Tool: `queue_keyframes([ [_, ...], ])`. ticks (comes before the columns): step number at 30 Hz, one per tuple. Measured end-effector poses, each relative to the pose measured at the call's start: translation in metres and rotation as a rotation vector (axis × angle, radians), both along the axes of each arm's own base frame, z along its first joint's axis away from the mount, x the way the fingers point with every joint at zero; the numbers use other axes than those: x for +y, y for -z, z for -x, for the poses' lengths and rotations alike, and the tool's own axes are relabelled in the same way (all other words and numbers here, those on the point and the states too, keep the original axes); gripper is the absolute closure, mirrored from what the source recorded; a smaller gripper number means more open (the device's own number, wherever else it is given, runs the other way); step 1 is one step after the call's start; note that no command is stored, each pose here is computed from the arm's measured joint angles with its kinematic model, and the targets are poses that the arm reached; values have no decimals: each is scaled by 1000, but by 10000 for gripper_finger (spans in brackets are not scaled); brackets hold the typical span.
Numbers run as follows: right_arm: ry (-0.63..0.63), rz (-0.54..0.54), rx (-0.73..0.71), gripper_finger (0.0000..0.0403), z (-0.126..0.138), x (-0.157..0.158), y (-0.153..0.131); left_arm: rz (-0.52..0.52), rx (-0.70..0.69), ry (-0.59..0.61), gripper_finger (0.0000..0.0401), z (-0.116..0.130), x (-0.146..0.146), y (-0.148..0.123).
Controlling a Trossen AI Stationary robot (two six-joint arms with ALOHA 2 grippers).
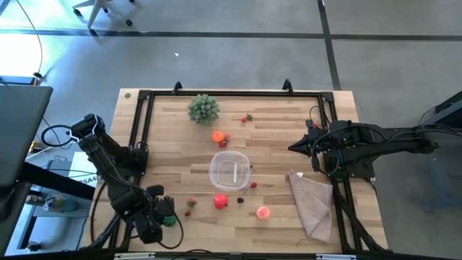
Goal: Pick and placing Produce into tupperware
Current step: Put the watermelon into the transparent container
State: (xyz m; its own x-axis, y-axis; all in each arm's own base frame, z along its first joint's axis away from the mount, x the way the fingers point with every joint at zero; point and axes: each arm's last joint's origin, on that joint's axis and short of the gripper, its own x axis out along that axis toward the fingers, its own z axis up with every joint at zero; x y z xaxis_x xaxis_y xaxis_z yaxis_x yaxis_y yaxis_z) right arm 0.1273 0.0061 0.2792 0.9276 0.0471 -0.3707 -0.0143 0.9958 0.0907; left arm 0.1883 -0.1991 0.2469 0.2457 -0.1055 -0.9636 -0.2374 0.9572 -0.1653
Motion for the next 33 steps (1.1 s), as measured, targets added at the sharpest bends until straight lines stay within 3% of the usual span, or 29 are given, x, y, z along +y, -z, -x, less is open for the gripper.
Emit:
queue_keyframes([
  [6,0,0,0,403,0,0,0,-3,-25,2,354,-2,-2,1],
  [10,0,0,0,403,0,0,0,-21,-53,63,347,-8,-7,7],
  [25,0,0,0,403,0,0,0,-108,4,83,203,-9,-7,26],
  [33,0,0,0,403,0,0,0,-67,4,11,141,-8,-7,37],
])
